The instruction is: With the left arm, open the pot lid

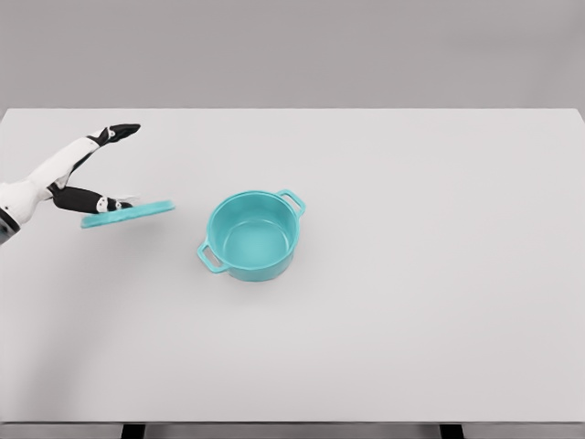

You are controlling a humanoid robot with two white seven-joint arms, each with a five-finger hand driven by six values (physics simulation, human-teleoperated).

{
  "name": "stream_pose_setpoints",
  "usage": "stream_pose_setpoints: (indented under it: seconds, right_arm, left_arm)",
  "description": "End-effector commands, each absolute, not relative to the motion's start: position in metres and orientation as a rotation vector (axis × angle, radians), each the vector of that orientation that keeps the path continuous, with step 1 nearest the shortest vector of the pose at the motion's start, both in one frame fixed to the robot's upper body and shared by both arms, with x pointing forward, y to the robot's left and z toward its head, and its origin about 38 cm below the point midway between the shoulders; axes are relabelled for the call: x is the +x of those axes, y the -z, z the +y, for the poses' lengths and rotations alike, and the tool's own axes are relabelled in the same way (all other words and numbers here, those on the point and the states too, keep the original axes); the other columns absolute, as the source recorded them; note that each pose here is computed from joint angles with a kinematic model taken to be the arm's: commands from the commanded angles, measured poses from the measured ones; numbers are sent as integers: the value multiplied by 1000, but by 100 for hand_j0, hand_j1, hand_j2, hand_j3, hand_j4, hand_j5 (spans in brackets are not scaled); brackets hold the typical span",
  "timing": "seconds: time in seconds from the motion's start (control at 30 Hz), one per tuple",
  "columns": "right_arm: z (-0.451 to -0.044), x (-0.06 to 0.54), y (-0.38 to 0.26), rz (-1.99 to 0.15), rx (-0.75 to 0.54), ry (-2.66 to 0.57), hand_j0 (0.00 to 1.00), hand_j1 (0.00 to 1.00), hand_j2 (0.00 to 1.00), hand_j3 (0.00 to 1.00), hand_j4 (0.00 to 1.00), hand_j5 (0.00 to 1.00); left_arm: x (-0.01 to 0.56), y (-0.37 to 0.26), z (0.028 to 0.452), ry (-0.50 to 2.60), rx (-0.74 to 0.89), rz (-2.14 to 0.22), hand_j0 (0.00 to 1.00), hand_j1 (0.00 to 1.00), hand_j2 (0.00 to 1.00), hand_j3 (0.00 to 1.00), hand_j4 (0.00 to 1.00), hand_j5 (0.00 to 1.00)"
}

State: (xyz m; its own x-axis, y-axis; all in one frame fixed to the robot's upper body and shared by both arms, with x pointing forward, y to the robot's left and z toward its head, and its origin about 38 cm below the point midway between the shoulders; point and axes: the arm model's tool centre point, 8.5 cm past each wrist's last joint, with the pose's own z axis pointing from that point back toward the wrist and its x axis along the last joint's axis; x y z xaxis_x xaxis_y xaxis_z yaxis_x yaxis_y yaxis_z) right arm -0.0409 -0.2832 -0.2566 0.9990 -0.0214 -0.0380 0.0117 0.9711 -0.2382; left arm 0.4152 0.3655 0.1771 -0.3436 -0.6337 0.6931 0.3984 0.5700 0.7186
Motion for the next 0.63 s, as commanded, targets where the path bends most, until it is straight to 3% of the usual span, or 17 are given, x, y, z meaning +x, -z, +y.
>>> stream_pose_setpoints:
  seconds: [0.0, 0.6]
  right_arm:
    - [-283, -41, 257, 41, -240, 17, 100, 100, 100, 100, 100, 100]
    - [-283, -41, 257, 41, -240, 17, 100, 100, 100, 100, 100, 100]
  left_arm:
    - [415, -179, 366, 1069, 203, -1609, 100, 100, 100, 100, 100, 100]
    - [410, -181, 380, 1039, 229, -1607, 100, 100, 100, 100, 100, 100]
